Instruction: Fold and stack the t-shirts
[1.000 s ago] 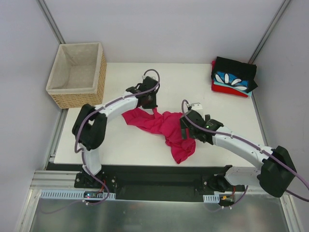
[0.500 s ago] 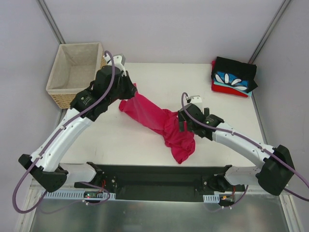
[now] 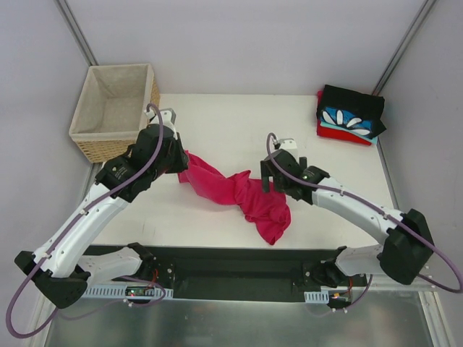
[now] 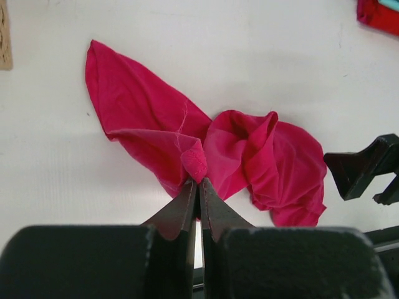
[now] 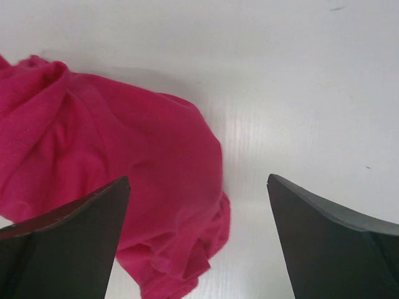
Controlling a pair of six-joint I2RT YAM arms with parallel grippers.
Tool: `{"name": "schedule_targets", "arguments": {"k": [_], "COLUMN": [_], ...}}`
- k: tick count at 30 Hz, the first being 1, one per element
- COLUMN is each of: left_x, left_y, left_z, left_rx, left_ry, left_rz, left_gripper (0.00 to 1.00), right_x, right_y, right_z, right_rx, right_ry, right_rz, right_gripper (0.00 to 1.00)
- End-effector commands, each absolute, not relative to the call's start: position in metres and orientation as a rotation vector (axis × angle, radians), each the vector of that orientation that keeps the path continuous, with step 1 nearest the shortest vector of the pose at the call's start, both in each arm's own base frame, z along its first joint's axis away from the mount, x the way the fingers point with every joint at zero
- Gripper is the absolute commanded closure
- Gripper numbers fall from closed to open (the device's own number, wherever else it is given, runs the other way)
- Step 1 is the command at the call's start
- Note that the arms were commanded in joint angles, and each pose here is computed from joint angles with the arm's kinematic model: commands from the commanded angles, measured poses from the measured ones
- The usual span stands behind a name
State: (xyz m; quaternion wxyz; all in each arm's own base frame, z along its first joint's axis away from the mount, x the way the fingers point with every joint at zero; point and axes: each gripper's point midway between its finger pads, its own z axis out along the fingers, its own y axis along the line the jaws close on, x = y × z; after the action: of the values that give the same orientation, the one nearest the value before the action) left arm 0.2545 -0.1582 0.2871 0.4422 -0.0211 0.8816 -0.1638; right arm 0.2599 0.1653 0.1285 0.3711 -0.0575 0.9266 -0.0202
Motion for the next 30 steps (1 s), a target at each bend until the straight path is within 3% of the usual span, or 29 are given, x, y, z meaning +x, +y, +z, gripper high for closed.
{"name": "schedule_targets", "arguments": {"k": [1, 14, 30], "left_x": [0.251, 0.252, 0.252], "left_y": [-0.153, -0.151, -0.142], "left_z": [0.271, 0.257, 0.260], "left_rx": [-0.089, -0.097, -0.100], "left_ry": [2.216, 2.243, 2.218], "left_rz": [-0.374, -0.335, -0.303], "left_gripper": [1.00, 1.00, 1.00], "right_x": [0.282, 0.297, 0.296], "right_y": [0.220, 0.289, 0.329], "right_z": [0.140, 0.140, 0.114], "right_rx": [-0.151, -0.237, -0.293], "right_ry": [2.374, 2.400, 2.450], "right_rz": [0.154, 0.302, 0.311], "right_gripper": [0.03, 0.01, 0.16]}}
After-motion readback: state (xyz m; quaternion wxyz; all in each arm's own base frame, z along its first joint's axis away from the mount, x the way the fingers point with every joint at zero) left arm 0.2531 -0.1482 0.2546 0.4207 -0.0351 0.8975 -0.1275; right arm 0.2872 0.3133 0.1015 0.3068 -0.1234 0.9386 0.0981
